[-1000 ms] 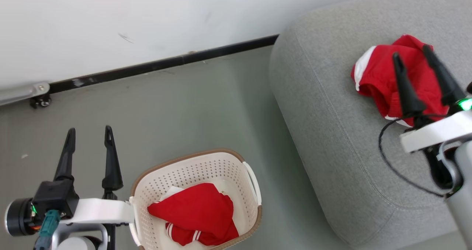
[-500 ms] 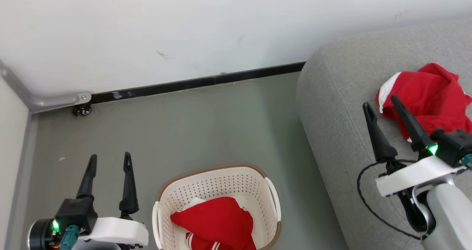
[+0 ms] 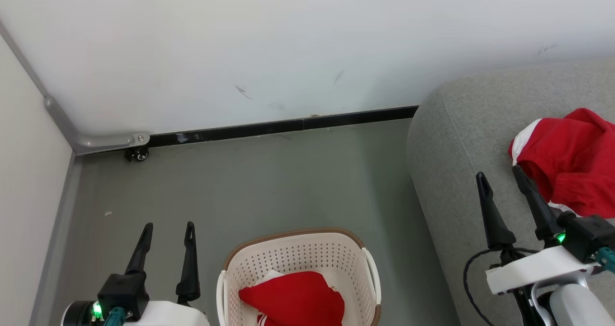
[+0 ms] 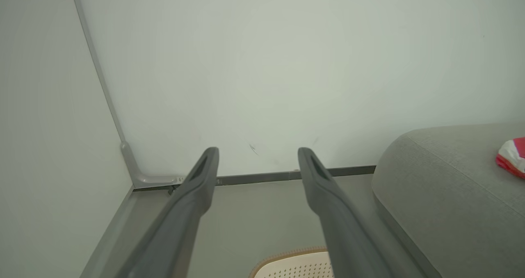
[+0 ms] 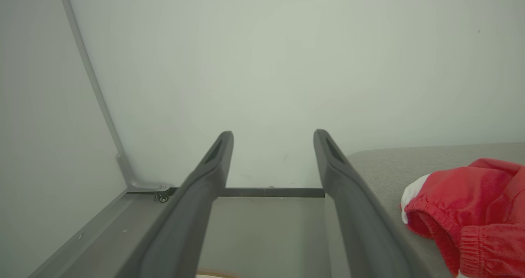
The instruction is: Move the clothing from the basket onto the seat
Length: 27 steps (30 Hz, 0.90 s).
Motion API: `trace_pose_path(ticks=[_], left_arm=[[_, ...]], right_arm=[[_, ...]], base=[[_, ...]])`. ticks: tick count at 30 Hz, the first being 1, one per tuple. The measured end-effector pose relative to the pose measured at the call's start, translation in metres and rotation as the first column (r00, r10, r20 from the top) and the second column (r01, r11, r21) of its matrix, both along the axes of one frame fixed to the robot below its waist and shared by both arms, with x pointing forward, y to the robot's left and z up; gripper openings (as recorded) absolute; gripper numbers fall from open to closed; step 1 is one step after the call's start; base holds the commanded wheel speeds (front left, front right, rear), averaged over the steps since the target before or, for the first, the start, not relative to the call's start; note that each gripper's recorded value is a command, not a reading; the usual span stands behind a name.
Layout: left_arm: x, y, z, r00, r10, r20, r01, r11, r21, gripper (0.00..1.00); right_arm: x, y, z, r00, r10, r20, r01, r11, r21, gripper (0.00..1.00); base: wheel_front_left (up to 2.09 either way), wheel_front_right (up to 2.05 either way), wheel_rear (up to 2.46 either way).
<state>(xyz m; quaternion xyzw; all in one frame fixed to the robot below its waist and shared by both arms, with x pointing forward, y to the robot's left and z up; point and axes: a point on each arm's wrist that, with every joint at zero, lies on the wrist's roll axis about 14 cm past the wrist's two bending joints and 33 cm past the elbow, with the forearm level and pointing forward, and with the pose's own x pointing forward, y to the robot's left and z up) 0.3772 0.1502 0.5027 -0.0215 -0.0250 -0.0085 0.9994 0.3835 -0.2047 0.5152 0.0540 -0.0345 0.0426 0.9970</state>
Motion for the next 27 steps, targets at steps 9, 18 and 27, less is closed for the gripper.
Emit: trace_pose_path(ticks=[9, 18, 27], left_arm=[[-0.006, 0.002, 0.001, 1.000, 0.003, 0.003, -0.003, 1.000, 0.002, 1.00], [-0.010, 0.004, -0.002, 1.000, 0.008, -0.007, -0.008, 1.000, 0.004, 1.00], [-0.010, 0.005, -0.003, 1.000, 0.013, -0.009, -0.013, 1.000, 0.002, 1.00]], right_arm=[[-0.013, 0.017, -0.004, 1.000, 0.013, 0.002, -0.013, 1.000, -0.004, 1.00], [-0.023, 0.028, -0.006, 1.000, 0.016, 0.004, -0.016, 1.000, -0.010, 1.00], [-0.029, 0.031, -0.007, 1.000, 0.015, -0.007, -0.015, 1.000, -0.008, 1.00]], base=[[0.00, 0.00, 0.00], [0.00, 0.00, 0.00], [0.00, 0.00, 0.00]])
